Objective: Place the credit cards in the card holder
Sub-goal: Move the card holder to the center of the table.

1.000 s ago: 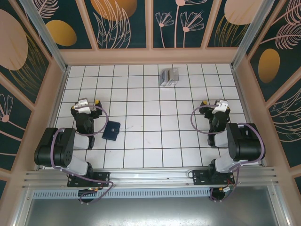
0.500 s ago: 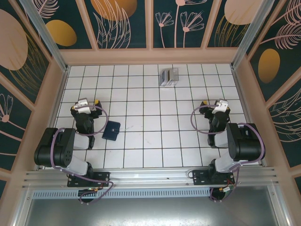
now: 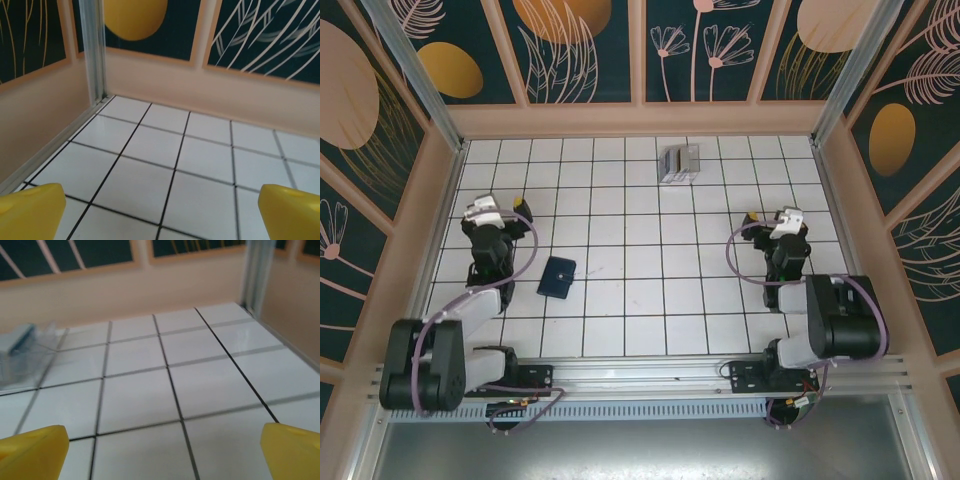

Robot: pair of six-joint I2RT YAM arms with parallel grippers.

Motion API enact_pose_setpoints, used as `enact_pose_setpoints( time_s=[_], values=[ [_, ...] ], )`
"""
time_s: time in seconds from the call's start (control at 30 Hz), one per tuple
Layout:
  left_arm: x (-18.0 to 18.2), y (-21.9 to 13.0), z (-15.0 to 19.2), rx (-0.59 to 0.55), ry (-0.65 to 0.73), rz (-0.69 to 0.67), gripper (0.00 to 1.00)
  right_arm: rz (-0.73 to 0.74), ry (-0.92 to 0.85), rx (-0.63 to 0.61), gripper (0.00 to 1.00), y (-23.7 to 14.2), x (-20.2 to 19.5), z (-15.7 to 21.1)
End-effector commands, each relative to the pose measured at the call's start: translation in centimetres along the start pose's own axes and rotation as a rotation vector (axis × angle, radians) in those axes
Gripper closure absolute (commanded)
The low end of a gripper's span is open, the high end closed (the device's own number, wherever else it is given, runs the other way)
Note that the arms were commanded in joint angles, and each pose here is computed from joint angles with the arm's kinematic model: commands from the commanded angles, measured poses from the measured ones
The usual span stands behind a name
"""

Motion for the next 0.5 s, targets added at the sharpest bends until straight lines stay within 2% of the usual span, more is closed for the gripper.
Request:
enact_pose_setpoints(
  time_s=[0.0, 0.07, 0.13, 0.2, 0.23, 0.27, 0.33, 0.4, 0.47],
  values=[
    [-0.3, -1.1, 0.4, 0.142, -0.069, -0.014, 0.01, -0.128, -0.071, -0.112, 0.01, -1.4, 2.2, -4.1],
    [-1.3, -2.2, -0.7, 0.165, -0.118, 0.025, 0.01, -0.132, -0.051, -0.154, 0.01, -2.3, 2.2, -6.6],
    [-1.8, -3.3, -1.8, 0.182, -0.224, 0.019, 0.01, -0.105, 0.025, -0.148, 0.01, -2.4, 1.3, -8.8],
    [-0.4, -4.6, -3.1, 0.184, -0.382, -0.118, 0.01, -0.002, 0.245, -0.097, 0.01, -2.2, -1.0, -10.7],
    [0.2, -5.2, -3.2, 0.192, -0.412, -0.169, 0.01, 0.075, 0.390, -0.056, 0.01, -2.4, -2.4, -10.6],
    [0.4, -5.7, -3.3, 0.207, -0.419, -0.190, 0.01, 0.076, 0.505, -0.022, 0.01, -2.5, -2.7, -10.5],
    [-0.9, -5.8, -2.5, 0.281, -0.414, -0.119, 0.01, -0.119, 0.483, -0.046, 0.03, -2.5, -0.3, -12.0],
    [-2.3, -5.8, -0.2, 0.435, -0.443, -0.066, 0.01, -0.246, 0.443, -0.019, 0.02, -2.5, 2.5, -13.1],
    [-2.8, -6.1, 2.7, 0.591, -0.487, -0.061, 0.01, -0.305, 0.352, 0.021, 0.01, -2.7, 5.4, -13.6]
  ],
)
Point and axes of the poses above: each hand's point on the last joint's axis, 136 mm out from that joint toward the fingers, its own y axis out along the fingers, its own x axis along the line the jaws close on, z = x × y, the point moved 2 cm from there along -y, back along the fingers, and after that the axes turned 15 degrees about -y, right-handed, at the moved point
